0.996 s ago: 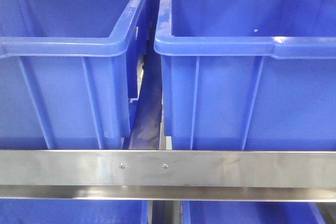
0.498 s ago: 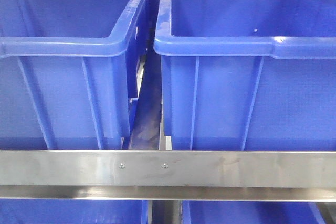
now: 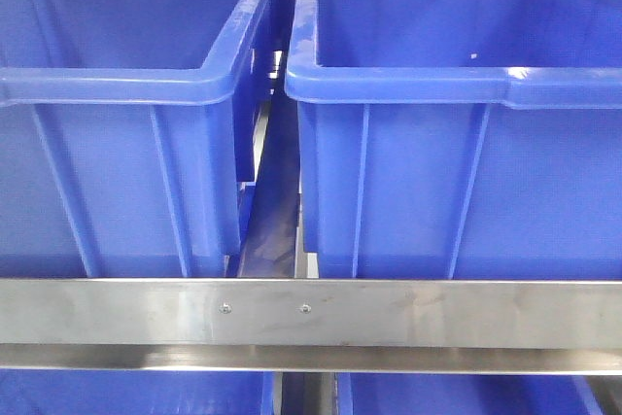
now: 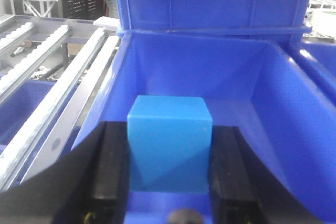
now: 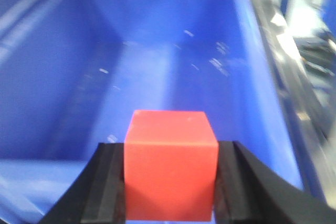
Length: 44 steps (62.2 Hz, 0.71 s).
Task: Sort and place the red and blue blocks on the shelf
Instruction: 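Position the held cubes over two blue bins with both grippers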
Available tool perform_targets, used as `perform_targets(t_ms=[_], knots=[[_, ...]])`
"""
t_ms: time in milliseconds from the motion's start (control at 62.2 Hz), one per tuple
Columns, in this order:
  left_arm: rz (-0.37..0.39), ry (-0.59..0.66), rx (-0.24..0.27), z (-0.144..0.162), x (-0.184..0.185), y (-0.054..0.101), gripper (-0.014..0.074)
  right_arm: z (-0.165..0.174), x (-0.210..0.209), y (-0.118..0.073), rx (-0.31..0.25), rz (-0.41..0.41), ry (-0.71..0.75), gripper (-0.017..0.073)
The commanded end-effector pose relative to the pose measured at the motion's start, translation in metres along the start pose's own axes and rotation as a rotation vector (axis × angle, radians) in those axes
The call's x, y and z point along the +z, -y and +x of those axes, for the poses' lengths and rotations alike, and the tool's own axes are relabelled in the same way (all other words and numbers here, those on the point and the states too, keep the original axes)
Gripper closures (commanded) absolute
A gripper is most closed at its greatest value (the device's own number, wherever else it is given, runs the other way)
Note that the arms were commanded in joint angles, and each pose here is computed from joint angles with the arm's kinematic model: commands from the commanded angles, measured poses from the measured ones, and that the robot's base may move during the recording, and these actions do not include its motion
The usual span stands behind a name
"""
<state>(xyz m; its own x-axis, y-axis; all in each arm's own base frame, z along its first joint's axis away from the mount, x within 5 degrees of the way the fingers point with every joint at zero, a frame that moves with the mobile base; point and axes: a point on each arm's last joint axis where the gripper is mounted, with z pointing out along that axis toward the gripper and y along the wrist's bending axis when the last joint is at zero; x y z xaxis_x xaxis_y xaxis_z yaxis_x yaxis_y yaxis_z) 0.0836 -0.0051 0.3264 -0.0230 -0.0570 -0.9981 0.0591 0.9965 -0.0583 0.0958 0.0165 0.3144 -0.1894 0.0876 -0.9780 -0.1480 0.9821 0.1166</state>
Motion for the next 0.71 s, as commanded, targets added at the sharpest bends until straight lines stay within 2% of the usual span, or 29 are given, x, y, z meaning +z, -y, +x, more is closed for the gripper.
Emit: perform_targets(t_ms=[0, 145, 289, 386, 530, 691], knots=[[0.035, 0.096, -0.005, -0.032, 0.015, 0.005, 0.0461, -0.033, 0.013, -0.008, -0.042, -0.041, 0.081, 0.0508], [0.111, 0.035, 0.017, -0.06, 0.054, 0.019, 0.0461, -0.05, 0.052, -0.016, -0.066, -0.066, 0.03, 0.0508], [0.178, -0.034, 0.081, -0.068, 0.096, 0.038, 0.0461, -0.064, 0.09, -0.022, -0.067, -0.079, 0.09, 0.0508], [0.198, -0.099, 0.102, -0.061, 0.125, 0.048, 0.0461, -0.066, 0.115, -0.024, -0.068, -0.083, 0.101, 0.0508], [0.194, -0.203, 0.119, -0.041, 0.161, 0.053, 0.0461, -0.061, 0.143, -0.025, -0.069, -0.083, 0.085, 0.0508], [0.193, -0.27, 0.126, -0.023, 0.178, 0.056, 0.0461, -0.051, 0.153, -0.025, -0.07, -0.076, 0.024, 0.0505]])
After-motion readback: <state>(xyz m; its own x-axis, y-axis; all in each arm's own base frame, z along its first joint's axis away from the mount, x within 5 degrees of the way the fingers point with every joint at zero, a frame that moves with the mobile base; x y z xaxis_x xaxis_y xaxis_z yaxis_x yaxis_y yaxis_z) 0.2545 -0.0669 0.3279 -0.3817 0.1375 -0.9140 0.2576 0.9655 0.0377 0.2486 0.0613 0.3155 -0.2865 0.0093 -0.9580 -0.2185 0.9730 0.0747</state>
